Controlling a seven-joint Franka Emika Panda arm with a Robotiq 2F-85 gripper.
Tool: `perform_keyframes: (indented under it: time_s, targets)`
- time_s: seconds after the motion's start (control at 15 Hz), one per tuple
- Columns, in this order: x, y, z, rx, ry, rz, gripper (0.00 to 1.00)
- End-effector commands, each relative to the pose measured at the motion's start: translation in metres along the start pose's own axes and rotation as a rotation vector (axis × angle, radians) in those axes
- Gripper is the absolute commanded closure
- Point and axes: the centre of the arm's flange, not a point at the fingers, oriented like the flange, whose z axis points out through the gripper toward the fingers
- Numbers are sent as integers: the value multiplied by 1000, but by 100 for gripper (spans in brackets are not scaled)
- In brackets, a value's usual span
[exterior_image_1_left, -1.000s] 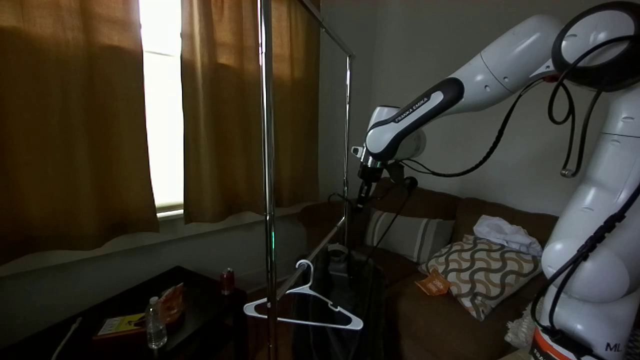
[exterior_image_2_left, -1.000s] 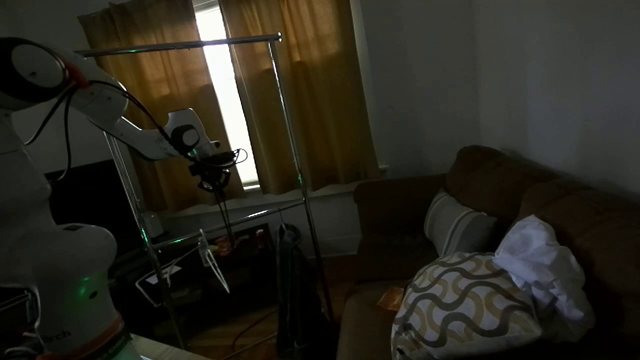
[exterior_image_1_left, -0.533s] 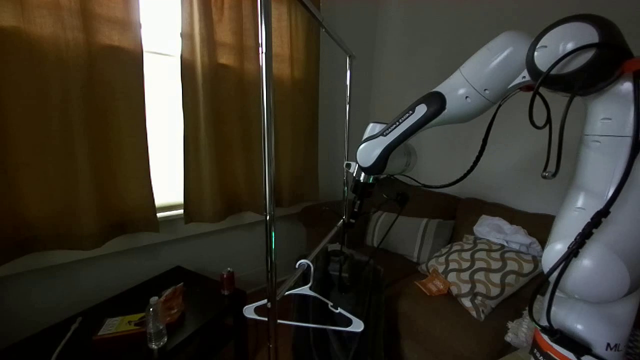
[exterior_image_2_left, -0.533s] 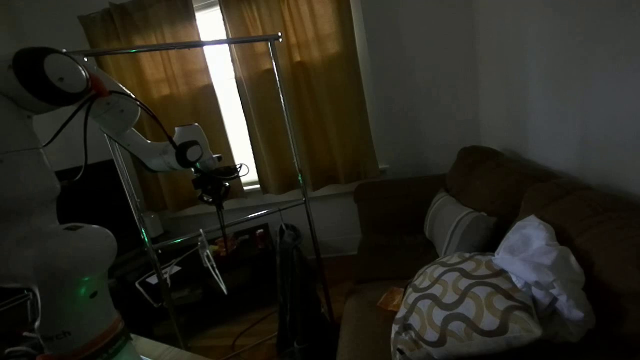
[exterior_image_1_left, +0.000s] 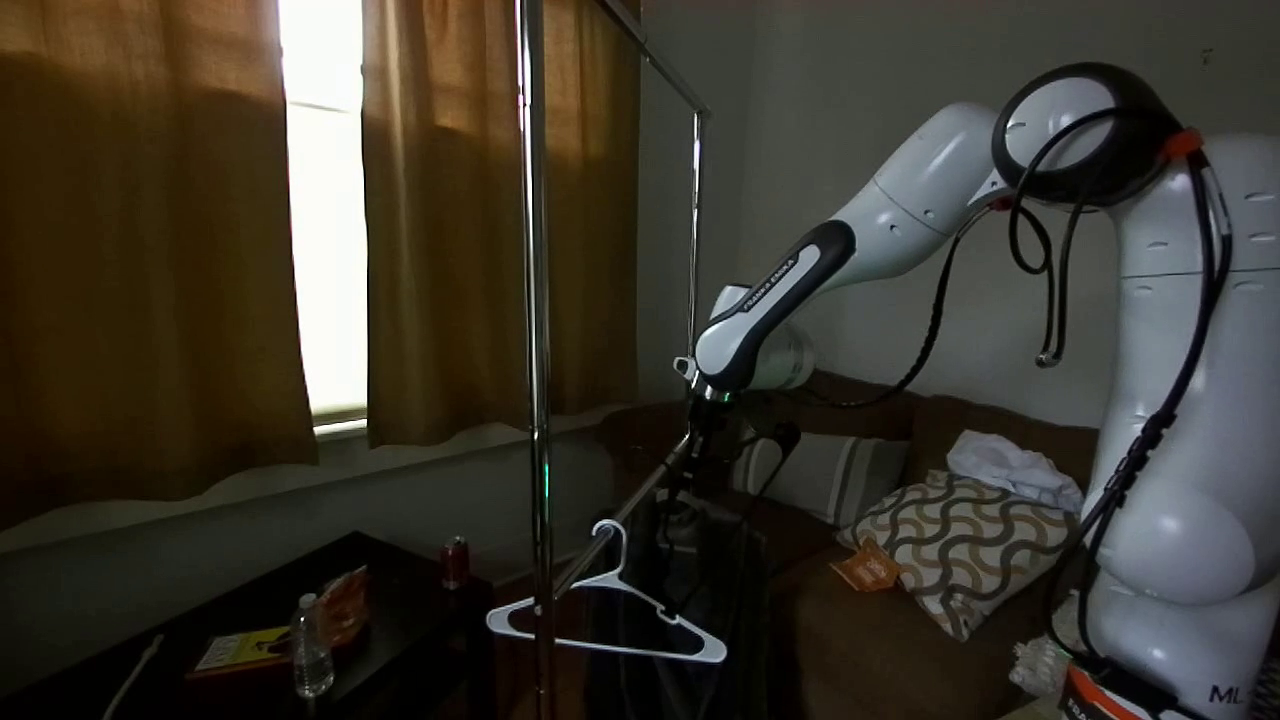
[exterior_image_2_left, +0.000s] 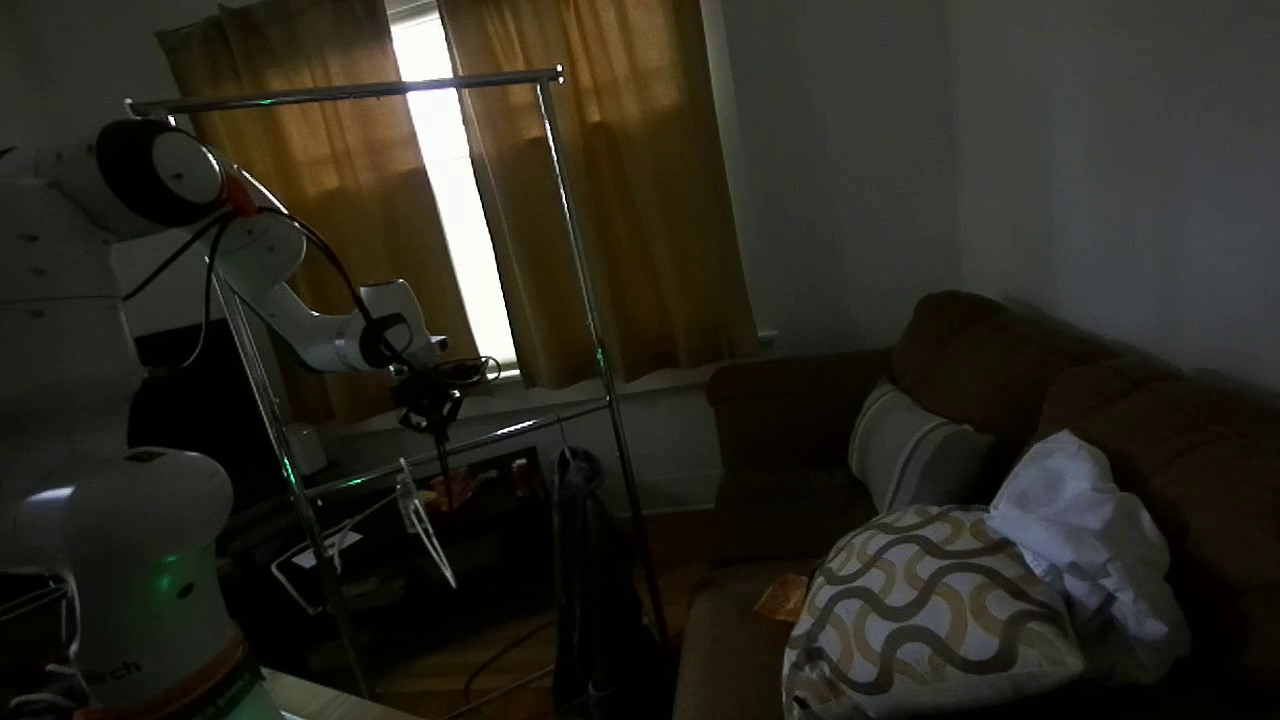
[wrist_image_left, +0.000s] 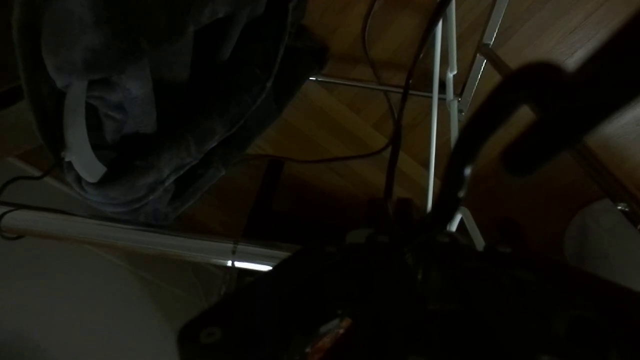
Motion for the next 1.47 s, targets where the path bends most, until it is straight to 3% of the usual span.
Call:
perform_keyframes:
  time_s: [0.0,0.73,1.07,1.4]
  targets:
    - [-2,7,25,4,32,-10,98]
    - [4,32,71,-47,110,-49,98]
    - [11,34,90,26,110,-68,98]
    - [6,33,106,90,56,-76,98]
